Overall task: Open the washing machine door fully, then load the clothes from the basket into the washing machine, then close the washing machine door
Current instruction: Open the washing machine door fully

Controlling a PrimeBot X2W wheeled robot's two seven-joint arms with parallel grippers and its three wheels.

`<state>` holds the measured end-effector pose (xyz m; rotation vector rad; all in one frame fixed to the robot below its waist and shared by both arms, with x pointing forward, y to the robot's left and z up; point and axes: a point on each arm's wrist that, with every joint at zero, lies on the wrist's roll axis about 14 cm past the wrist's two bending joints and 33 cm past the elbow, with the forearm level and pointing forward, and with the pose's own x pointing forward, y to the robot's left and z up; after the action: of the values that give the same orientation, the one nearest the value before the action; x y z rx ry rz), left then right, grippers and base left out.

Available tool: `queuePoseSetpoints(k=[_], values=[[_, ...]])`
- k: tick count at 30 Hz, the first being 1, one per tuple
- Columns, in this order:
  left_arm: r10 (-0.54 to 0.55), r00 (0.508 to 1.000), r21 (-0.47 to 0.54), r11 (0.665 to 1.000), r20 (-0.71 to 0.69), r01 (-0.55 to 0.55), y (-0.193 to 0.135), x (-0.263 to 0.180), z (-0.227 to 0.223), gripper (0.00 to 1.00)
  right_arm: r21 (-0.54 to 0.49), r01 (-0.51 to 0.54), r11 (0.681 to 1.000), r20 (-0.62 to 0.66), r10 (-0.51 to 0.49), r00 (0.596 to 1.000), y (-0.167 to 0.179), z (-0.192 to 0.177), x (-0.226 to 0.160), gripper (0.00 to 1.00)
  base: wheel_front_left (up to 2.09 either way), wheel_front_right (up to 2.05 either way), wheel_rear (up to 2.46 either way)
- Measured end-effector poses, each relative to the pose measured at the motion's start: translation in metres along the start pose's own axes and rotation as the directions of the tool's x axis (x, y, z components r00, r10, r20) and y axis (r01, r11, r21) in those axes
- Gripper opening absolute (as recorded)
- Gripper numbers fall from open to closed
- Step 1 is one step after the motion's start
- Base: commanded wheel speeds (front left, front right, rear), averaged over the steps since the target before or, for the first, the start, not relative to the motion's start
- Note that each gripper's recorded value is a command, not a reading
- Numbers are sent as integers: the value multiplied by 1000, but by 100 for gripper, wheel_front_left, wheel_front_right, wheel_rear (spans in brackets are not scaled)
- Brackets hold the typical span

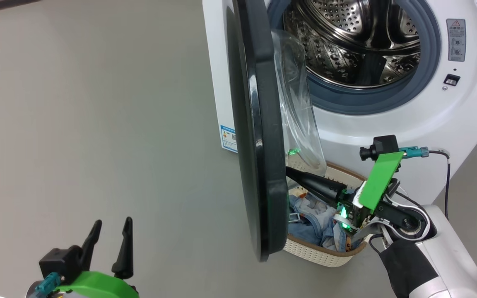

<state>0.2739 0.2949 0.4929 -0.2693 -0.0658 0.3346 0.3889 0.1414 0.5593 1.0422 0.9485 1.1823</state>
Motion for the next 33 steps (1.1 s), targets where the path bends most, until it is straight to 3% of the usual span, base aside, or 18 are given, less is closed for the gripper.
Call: queuePoseSetpoints(k=[19, 21, 23, 33], values=[[-44, 999, 9, 999, 4, 44, -15, 8, 1, 100, 2, 2, 1000, 64, -3, 998, 4, 4, -14, 0, 0, 0, 0], [-56, 998, 9, 998, -8, 56, -18, 7, -4, 100, -4, 9, 1000, 86, -9, 996, 4, 9, -21, 27, 0, 0, 0], [-70, 997, 9, 998, -10, 70, -23, 10, -5, 100, -21, 17, 1000, 109, -15, 994, 6, 13, -28, 100, 0, 0, 0], [-171, 985, 7, 985, -14, 172, -57, 26, -7, 100, -165, 91, 982, 311, -36, 950, 18, 36, -73, 100, 0, 0, 0]])
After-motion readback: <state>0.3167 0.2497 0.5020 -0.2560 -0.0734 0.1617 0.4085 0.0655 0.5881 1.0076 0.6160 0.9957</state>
